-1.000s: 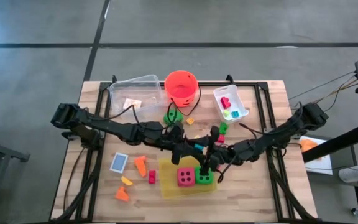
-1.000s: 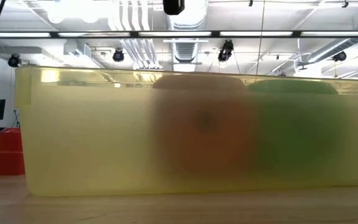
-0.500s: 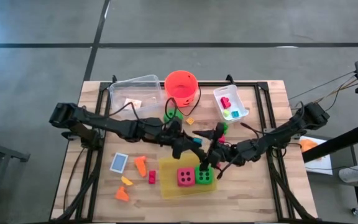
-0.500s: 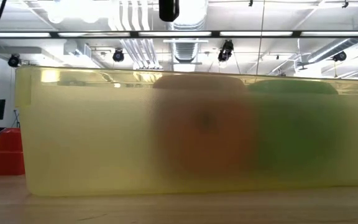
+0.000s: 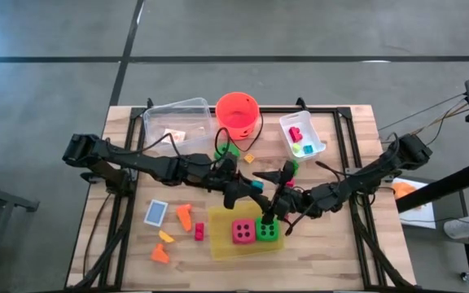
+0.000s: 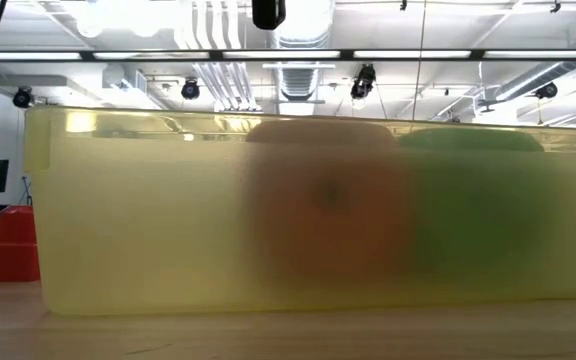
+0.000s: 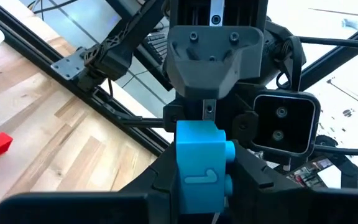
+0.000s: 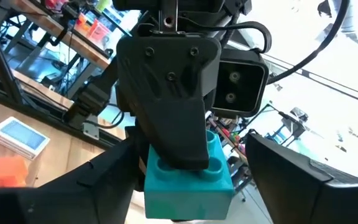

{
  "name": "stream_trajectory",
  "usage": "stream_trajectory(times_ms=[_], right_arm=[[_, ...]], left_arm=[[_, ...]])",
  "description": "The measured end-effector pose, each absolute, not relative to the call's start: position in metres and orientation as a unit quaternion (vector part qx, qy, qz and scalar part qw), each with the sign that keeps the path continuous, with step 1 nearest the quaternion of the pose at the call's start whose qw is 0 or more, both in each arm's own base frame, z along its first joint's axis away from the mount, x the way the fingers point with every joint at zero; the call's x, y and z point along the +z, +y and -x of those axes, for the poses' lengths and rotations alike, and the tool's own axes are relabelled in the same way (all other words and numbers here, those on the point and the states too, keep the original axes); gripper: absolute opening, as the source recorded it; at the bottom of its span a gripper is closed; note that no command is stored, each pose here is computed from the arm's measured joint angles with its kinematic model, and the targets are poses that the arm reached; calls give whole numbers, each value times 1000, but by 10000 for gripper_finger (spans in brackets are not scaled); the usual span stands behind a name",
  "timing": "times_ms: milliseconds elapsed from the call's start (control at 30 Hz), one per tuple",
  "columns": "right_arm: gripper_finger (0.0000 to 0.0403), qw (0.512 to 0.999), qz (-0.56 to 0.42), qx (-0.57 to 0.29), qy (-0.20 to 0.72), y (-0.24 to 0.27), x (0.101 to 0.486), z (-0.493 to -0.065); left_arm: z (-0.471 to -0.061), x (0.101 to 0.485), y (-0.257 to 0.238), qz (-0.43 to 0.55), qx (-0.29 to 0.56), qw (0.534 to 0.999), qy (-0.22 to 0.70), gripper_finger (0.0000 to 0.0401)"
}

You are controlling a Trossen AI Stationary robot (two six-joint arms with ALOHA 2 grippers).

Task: Pick & Place Toys
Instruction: Put the blue game piece into the white bin

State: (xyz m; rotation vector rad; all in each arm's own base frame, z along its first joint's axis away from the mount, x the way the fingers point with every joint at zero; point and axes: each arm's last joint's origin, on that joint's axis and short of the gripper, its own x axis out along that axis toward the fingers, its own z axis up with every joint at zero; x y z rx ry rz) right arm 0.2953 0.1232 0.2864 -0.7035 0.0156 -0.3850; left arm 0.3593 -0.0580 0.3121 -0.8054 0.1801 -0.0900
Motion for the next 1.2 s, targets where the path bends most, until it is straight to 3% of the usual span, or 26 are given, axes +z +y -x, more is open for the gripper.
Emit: stream_trajectory(times_ms=[333,500,867,1200], right_arm=[[130,922,341,-185,8,123,286,-295],[131,922,343,-182,7,125,286,-294],[131,921,347,-177,9,127,285,-294],[131,921,348,-174,8,130,285,-293]], left_arm=[[-359,312,-56,389,-41,916,86,80],[-359,312,-56,386,-42,917,87,82],[-359,312,-56,411,-23,908,82,275],[-357,308,-62,419,-48,899,118,341]])
